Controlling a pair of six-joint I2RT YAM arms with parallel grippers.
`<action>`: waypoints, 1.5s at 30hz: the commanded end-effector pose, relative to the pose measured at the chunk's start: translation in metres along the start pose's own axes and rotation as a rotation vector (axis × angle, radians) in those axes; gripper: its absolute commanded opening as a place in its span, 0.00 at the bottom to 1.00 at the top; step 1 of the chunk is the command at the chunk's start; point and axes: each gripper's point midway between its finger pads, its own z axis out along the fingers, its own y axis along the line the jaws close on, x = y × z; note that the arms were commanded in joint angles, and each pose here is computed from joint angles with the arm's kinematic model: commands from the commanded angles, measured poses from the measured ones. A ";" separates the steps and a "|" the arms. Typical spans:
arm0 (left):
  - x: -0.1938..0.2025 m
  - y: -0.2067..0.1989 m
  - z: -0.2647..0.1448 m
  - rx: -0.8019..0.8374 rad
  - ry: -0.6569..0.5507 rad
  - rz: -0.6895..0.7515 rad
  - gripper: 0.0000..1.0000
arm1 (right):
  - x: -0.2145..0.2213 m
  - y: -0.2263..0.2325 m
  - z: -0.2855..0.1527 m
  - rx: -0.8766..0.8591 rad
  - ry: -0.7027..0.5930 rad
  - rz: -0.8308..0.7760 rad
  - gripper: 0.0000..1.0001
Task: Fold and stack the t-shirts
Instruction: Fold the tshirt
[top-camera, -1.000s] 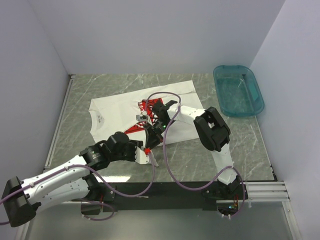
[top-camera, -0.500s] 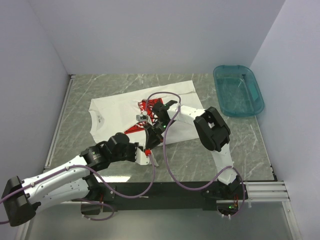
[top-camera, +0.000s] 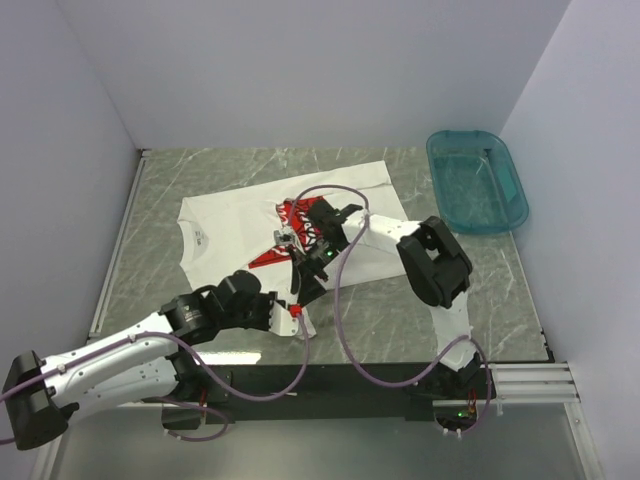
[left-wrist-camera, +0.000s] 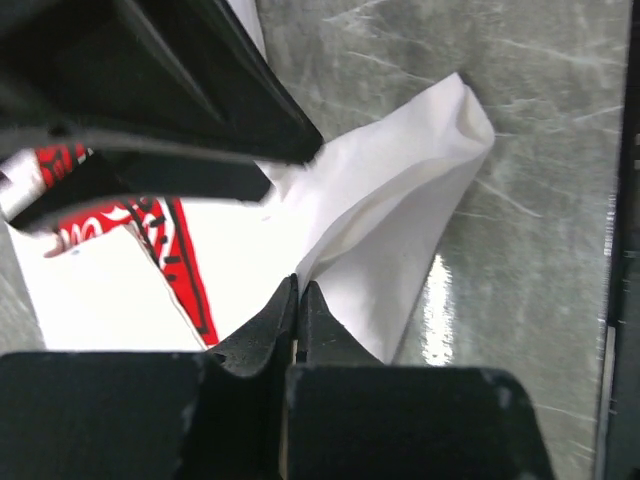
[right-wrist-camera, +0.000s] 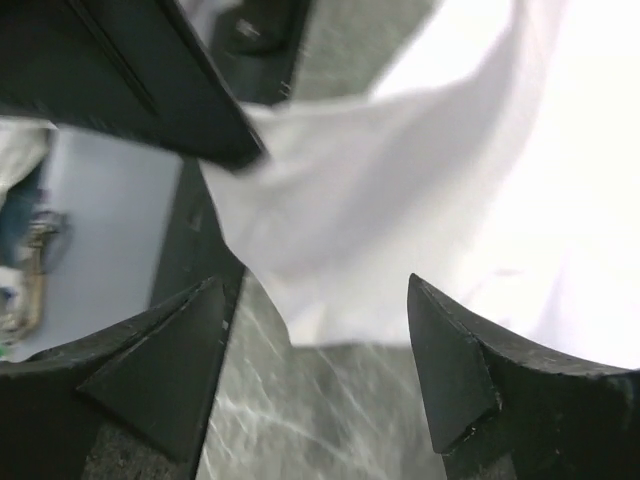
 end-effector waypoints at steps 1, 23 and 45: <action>-0.014 0.002 -0.015 -0.006 -0.037 -0.056 0.00 | -0.038 -0.012 -0.033 0.260 -0.021 -0.137 0.81; -0.032 0.004 -0.049 -0.027 -0.101 -0.199 0.00 | 0.080 0.023 -0.220 0.947 0.382 -0.691 0.80; -0.032 0.007 -0.065 -0.101 -0.153 -0.254 0.00 | 0.189 -0.032 -0.290 0.866 0.613 -0.433 0.63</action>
